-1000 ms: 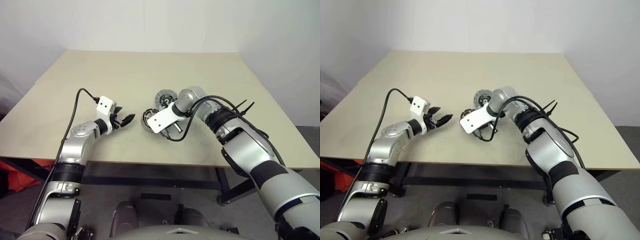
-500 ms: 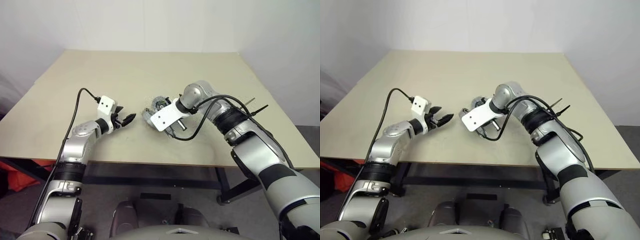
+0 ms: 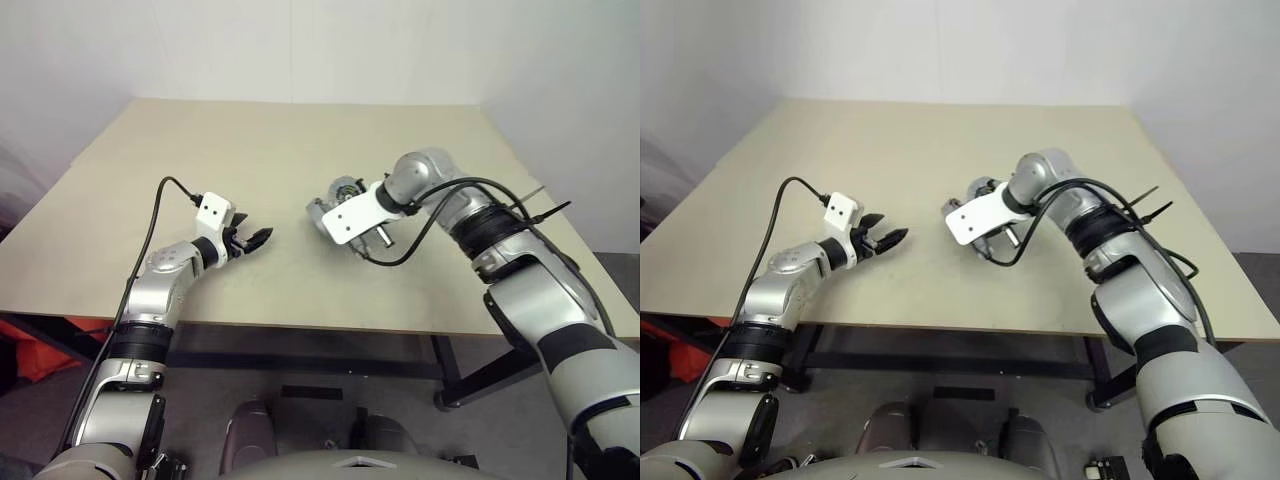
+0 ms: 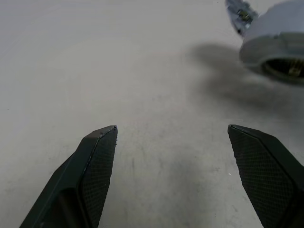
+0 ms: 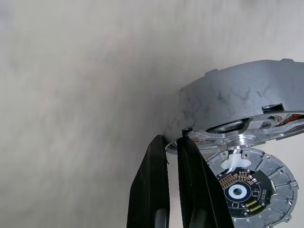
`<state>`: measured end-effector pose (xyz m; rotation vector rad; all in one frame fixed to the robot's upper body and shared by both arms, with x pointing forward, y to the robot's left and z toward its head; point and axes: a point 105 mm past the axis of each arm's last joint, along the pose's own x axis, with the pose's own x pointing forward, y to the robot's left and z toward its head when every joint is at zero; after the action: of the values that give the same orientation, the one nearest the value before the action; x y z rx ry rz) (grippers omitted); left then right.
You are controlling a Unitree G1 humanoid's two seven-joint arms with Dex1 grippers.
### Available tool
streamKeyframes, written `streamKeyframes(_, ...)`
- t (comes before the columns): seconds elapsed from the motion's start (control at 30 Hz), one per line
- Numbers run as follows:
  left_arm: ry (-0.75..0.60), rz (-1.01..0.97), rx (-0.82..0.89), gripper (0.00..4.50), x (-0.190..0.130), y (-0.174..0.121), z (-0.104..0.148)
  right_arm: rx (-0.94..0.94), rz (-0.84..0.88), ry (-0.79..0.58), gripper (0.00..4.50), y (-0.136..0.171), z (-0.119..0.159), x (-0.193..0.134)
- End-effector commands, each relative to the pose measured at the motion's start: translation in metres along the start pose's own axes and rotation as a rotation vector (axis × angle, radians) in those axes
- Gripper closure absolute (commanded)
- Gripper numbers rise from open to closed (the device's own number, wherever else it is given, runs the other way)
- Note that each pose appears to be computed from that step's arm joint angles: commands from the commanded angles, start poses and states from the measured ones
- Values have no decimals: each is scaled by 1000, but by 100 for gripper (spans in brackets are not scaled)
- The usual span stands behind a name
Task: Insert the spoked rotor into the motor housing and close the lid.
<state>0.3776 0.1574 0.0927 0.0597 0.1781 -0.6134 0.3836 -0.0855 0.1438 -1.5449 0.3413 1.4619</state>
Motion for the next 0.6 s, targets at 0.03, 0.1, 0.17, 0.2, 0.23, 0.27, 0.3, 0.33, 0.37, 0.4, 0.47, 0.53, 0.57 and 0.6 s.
streamKeyframes(0.03, -44, -4, 23, 56, 0, -2, 11, 70, -41, -75, 448, -12, 12, -34)
streamKeyframes(0.1, -45, -2, 19, 56, 0, -2, 10, 197, 17, -134, 448, -3, 17, -41)
streamKeyframes(0.17, -45, 0, 15, 56, 0, -2, 10, 296, 43, -185, 448, 1, 25, -46)
streamKeyframes(0.2, -45, 0, 14, 56, 0, -3, 9, 352, 45, -216, 448, -1, 32, -47)
streamKeyframes(0.23, -44, -1, 14, 56, 0, -4, 9, 412, 49, -247, 448, -3, 39, -48)
streamKeyframes(0.27, -43, -2, 14, 56, 1, -4, 8, 462, 54, -269, 448, -5, 45, -49)
streamKeyframes(0.3, -43, -3, 14, 56, 1, -5, 8, 499, 56, -284, 448, -7, 49, -48)
streamKeyframes(0.33, -43, -3, 14, 56, 1, -5, 8, 543, 56, -296, 448, -9, 52, -48)
streamKeyframes(0.37, -43, -4, 15, 56, 2, -5, 8, 582, 55, -305, 448, -10, 55, -47)
streamKeyframes(0.4, -43, -4, 16, 56, 2, -6, 8, 609, 55, -310, 448, -11, 57, -46)
streamKeyframes(0.47, -43, -2, 17, 56, 1, -4, 8, 675, 51, -319, 448, -14, 61, -42)
streamKeyframes(0.53, -42, 1, 17, 56, 0, -4, 8, 697, 40, -312, 448, -15, 62, -38)
streamKeyframes(0.57, -41, 2, 17, 56, -1, -3, 8, 698, 31, -305, 448, -16, 61, -36)
streamKeyframes(0.6, -41, 3, 17, 56, -1, -3, 8, 701, 23, -301, 448, -16, 61, -34)
